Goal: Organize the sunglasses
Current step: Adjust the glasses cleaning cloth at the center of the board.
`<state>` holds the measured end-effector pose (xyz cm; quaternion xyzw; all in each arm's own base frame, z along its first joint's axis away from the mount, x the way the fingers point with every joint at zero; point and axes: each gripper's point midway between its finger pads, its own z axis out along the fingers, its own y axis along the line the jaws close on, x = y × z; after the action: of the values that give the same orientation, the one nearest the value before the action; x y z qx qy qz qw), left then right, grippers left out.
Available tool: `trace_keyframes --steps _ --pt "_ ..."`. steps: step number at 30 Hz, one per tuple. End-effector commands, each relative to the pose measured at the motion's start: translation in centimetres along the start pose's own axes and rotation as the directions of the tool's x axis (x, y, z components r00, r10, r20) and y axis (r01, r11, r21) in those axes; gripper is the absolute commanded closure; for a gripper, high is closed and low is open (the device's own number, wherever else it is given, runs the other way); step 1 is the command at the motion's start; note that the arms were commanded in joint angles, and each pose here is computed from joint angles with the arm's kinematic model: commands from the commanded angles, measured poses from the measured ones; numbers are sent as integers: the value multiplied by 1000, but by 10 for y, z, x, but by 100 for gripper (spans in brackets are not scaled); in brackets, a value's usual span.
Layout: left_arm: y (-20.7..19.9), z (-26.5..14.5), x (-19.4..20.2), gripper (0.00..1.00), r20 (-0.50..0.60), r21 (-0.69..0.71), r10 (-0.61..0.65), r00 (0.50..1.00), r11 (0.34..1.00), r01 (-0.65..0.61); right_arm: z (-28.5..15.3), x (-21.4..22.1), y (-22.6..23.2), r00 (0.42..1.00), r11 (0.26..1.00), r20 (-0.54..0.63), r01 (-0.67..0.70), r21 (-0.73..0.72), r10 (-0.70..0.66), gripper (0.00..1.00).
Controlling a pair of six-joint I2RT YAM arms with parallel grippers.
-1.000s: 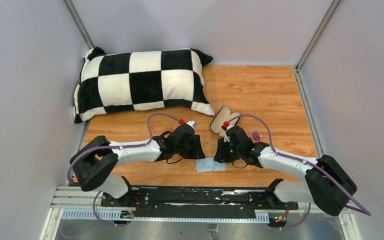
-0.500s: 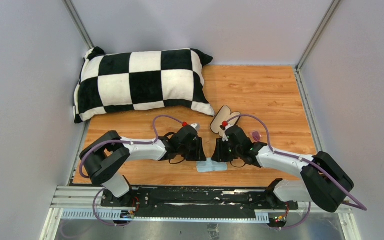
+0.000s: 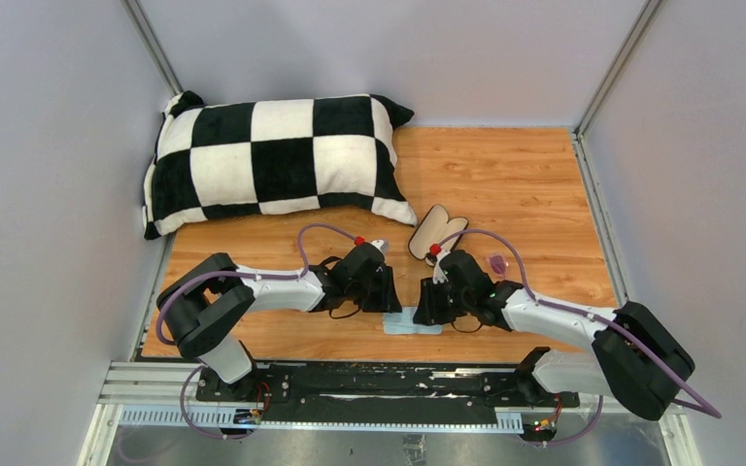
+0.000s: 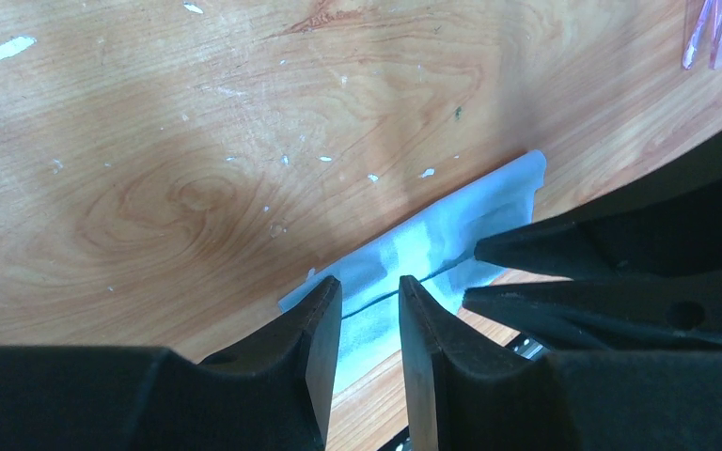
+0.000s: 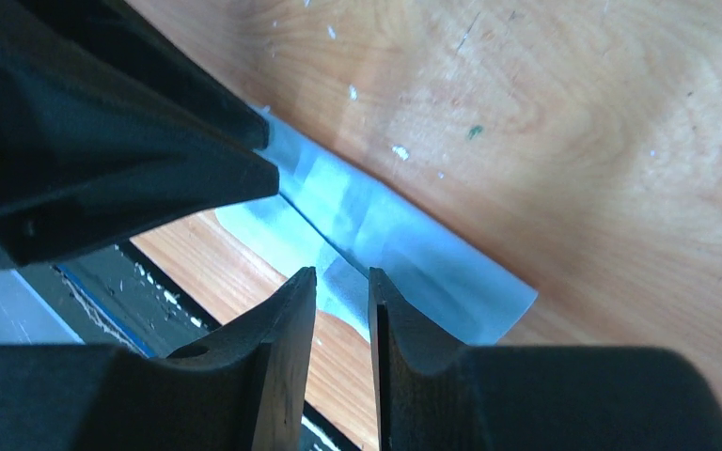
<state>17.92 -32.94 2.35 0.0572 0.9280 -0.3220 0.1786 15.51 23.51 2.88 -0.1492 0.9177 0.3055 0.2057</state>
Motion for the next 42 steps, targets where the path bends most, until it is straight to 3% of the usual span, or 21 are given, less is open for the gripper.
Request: trace_keyframes --steps 1,10,15,23,27,34,42 --pt "16 3 10 64 -21 -44 1 1000 999 -2 -11 30 1 994 999 -97 47 -16 -49 67" --pt "15 0 8 64 -22 -48 30 999 998 -31 -32 49 9 981 993 -153 109 -51 -115 66" --pt "10 -6 4 64 -19 -33 66 998 997 -67 -41 23 6 996 996 -29 84 26 -83 65" --pt "13 -13 1 64 -24 -75 100 995 992 -102 -21 -23 24 985 999 170 -36 -28 41 62" --pt "14 -11 5 64 -43 -72 93 995 993 -96 -1 -11 37 996 996 85 30 -88 -22 48" --pt "13 -11 4 64 -51 -75 95 994 992 -98 14 26 50 996 986 -30 82 -146 -88 51" --pt "14 -13 3 64 -72 -94 124 990 987 -130 2 48 50 982 977 -77 161 -140 -173 52"
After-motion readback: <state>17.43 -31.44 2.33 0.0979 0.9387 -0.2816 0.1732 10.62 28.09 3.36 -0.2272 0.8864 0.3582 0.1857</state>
